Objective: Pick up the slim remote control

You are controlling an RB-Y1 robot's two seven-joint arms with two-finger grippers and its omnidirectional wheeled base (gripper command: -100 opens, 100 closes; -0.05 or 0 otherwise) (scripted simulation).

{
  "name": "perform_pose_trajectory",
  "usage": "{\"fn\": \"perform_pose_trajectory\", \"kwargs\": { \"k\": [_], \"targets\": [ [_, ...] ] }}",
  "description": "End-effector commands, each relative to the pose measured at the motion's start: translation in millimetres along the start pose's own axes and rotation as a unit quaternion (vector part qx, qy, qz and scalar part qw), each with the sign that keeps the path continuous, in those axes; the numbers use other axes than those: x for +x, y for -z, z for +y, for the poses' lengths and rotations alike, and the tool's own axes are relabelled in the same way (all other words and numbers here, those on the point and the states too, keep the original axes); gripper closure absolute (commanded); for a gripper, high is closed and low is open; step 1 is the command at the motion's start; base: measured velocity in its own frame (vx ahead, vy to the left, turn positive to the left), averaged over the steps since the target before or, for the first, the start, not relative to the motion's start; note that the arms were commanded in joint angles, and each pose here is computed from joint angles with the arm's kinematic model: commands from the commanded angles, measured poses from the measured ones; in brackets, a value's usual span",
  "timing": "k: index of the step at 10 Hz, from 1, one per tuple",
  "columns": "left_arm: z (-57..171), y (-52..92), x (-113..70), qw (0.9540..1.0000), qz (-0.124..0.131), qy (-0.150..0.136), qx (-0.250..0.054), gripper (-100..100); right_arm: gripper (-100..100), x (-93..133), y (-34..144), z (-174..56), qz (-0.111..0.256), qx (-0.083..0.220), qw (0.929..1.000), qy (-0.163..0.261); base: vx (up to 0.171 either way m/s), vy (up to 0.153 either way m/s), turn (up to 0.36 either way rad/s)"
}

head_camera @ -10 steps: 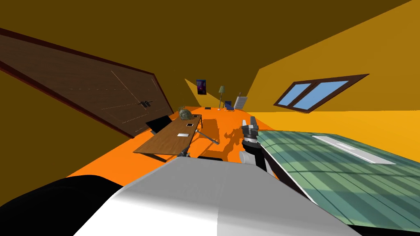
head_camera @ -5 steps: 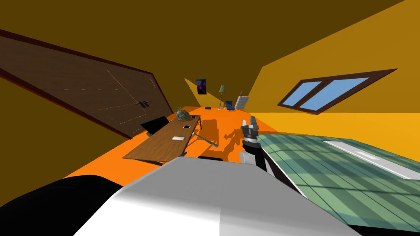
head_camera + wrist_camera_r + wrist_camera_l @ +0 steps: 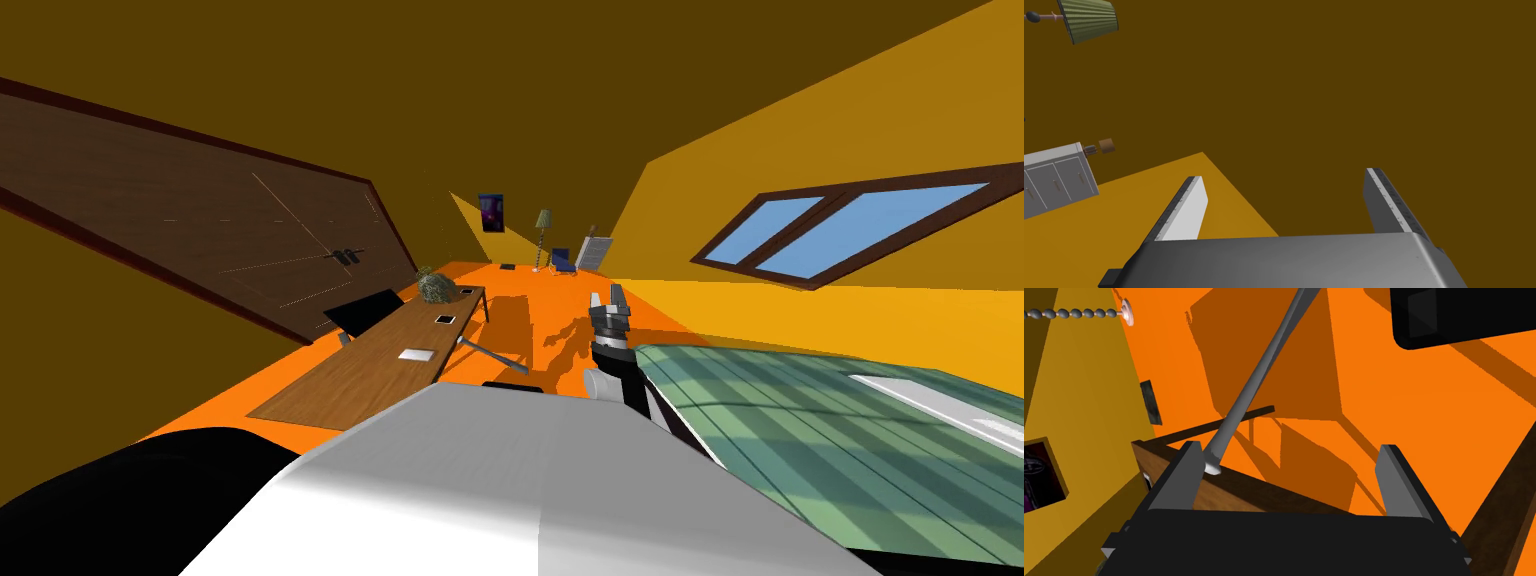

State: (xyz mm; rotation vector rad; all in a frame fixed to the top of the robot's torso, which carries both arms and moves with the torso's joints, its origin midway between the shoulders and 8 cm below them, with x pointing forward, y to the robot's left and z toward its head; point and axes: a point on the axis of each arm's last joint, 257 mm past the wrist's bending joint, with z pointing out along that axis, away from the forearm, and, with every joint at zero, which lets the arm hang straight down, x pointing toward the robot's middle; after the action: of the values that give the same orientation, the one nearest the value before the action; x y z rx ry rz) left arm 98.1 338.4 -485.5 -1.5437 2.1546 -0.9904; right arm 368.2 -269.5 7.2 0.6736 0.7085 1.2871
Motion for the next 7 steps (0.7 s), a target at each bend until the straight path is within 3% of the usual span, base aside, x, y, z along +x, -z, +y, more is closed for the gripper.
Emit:
{"fn": "perform_pose_trajectory", "kwargs": {
  "k": [1, 2, 4, 5, 6, 7],
  "targets": [
    [34, 17.3, -7.7, 0.9991, -0.001, 0.006, -0.043, -100, 0, 0, 0.0, 0, 0.000, 0.000, 1.0000, 0.000, 0.322, -0.020, 0.060],
    [36, 18.2, -9.1, 0.9990, -0.002, 0.006, -0.045, -100, 0, 0, 0.0, 0, 0.000, 0.000, 1.0000, 0.000, 0.235, -0.015, -0.001],
    [79, 46.7, -21.8, 0.9942, -0.005, 0.016, -0.106, -100, 0, 0, 0.0, 0, 0.000, 0.000, 1.0000, 0.000, 0.259, -0.047, 0.050],
    [84, 49.7, -25.7, 0.9936, -0.009, 0.015, -0.111, -100, 0, 0, 0.0, 0, 0.000, 0.000, 1.0000, 0.000, 0.179, -0.009, 0.017],
    [105, 66.1, -34.7, 0.9896, -0.015, 0.019, -0.142, -100, 0, 0, 0.0, 0, 0.000, 0.000, 1.0000, 0.000, 0.271, -0.001, 0.028],
    [105, 66.1, -34.7, 0.9896, -0.015, 0.019, -0.142, -100, 0, 0, 0.0, 0, 0.000, 0.000, 1.0000, 0.000, 0.245, -0.011, 0.020]
  ]
}}
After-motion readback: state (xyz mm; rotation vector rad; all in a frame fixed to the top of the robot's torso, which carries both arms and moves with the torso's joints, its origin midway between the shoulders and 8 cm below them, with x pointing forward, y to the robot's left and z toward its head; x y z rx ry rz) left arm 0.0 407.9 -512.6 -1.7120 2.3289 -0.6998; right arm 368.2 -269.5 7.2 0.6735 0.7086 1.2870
